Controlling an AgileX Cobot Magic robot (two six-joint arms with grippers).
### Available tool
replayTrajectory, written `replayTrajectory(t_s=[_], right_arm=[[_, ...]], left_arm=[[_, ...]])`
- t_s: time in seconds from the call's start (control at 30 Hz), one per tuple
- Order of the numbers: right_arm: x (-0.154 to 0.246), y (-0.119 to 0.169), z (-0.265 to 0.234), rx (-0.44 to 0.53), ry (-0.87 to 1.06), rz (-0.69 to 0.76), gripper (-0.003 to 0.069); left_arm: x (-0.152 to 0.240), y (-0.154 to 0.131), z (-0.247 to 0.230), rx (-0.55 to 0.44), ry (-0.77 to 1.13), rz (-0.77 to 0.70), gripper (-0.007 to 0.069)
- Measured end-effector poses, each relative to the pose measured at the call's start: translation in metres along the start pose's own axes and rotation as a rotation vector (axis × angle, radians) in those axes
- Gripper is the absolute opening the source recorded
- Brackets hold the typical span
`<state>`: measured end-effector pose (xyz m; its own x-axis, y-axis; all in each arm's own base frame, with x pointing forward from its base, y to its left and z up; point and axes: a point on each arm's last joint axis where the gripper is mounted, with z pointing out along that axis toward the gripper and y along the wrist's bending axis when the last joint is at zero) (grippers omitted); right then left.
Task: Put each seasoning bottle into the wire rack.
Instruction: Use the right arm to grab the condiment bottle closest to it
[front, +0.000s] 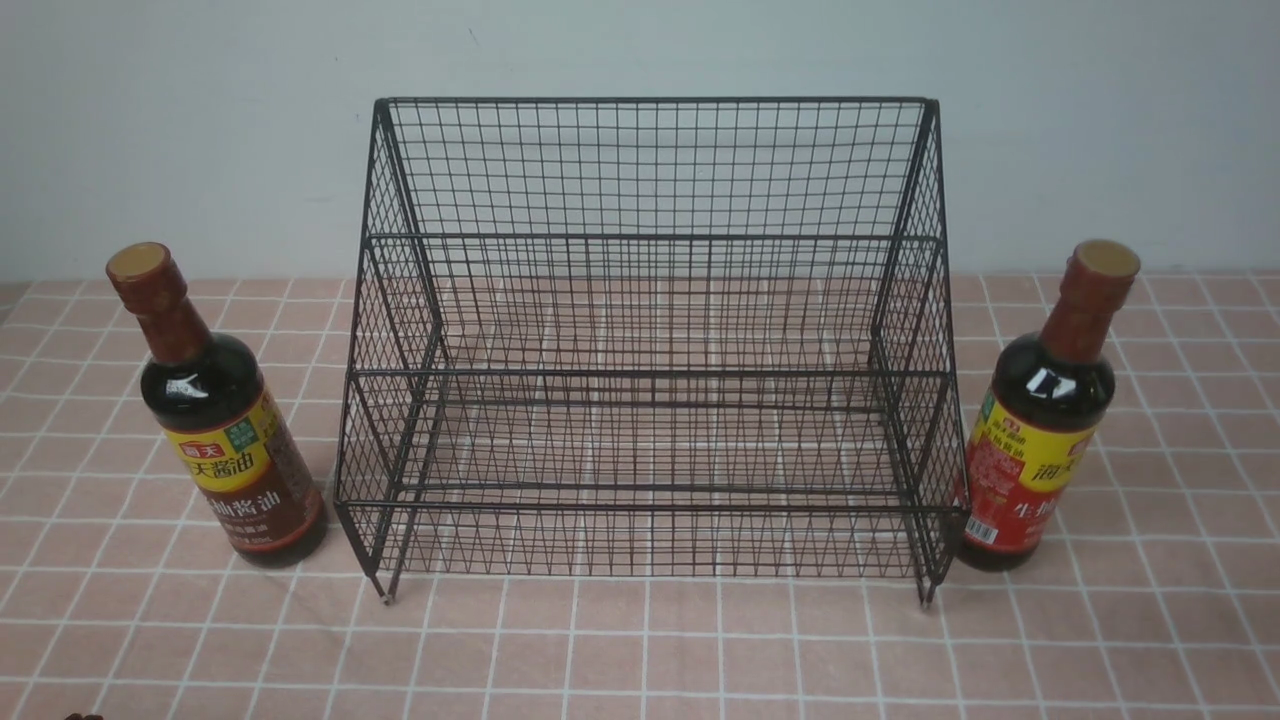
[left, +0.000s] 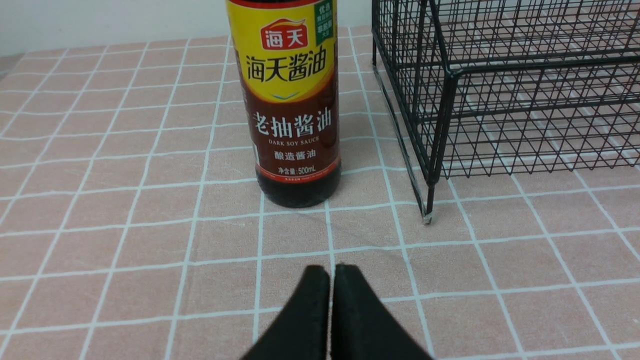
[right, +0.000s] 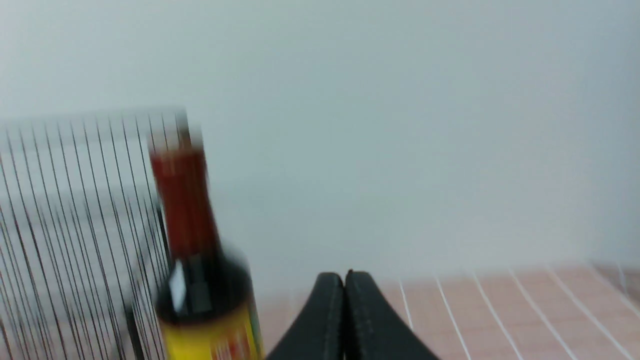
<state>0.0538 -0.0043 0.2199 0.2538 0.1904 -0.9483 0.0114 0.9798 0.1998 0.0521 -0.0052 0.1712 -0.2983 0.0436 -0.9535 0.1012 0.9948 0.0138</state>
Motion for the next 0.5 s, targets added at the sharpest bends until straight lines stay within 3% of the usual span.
replayTrajectory(t_s=[0.13,0.5], right_arm=[[-0.015,-0.001,-0.001,-0.005,-0.156,0.097,-0.0015],[-0.025,0.000,-0.004,-0.010,-0.284,0.033,-0.0015]], left_arm=[[0.000,0.000,0.000,0.000,0.000,0.000,-0.0007],[0.000,0.000,0.000,0.000,0.000,0.000,-0.0007]])
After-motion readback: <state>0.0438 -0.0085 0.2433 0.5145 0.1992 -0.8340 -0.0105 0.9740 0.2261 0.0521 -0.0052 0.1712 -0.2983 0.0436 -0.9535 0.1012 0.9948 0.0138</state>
